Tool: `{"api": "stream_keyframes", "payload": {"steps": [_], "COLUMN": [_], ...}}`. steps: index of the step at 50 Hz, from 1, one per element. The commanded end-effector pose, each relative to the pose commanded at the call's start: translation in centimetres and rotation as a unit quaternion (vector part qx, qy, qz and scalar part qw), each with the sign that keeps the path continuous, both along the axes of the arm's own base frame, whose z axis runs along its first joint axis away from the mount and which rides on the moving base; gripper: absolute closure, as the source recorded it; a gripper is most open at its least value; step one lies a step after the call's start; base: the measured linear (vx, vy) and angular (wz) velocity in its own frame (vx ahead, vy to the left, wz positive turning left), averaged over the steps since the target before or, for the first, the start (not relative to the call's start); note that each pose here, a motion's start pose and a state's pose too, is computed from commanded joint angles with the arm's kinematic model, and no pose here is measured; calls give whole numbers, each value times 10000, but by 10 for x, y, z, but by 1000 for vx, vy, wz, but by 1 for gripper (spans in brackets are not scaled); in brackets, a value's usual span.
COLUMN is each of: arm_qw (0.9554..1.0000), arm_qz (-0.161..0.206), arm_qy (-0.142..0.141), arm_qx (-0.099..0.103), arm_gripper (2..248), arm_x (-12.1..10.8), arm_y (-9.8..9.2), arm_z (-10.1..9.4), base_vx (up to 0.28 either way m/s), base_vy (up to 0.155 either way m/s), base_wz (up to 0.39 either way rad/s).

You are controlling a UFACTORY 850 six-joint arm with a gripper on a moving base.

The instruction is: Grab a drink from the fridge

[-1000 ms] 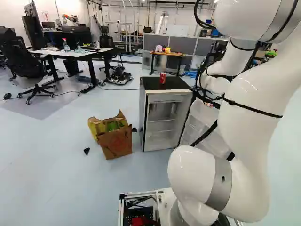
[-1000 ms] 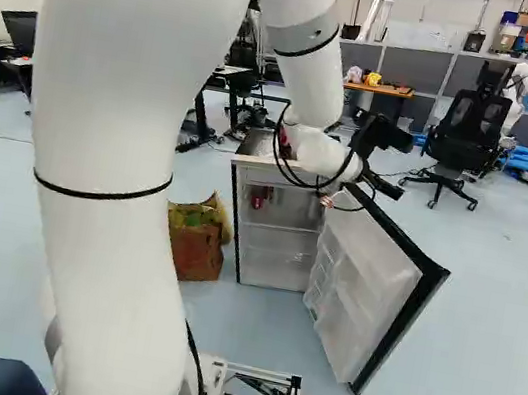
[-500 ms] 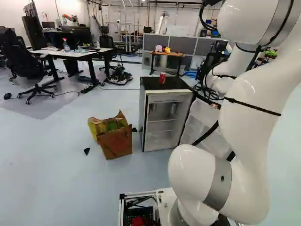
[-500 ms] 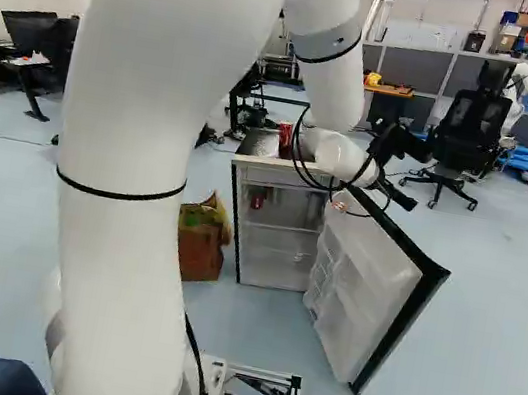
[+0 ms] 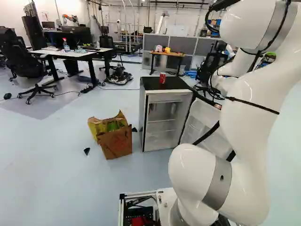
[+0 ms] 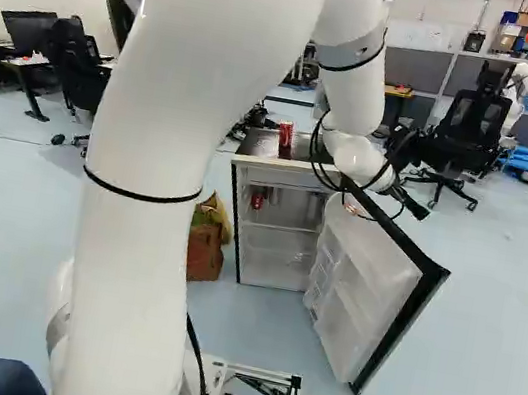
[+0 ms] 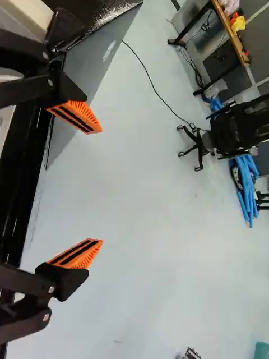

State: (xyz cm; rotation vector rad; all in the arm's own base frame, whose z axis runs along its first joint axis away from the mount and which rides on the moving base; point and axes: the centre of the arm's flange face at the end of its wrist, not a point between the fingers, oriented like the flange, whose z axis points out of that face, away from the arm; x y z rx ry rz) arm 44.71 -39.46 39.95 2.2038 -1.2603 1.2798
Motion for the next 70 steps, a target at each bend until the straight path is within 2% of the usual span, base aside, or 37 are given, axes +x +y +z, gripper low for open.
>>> {"api": "stream_keyframes", "payload": {"steps": [39,70], "arm_qw": [9988,9925], "arm_qz": [-57,72], "arm_qy": [198,620], "arm_qx": [436,1054], "arm_gripper": [3,3], "arm_x": [40,38], "arm_y": [-56,-50], "arm_z": [-19,-30], "base_vx": [0,0], "base_vy": [0,0], "base_wz": [0,0]}}
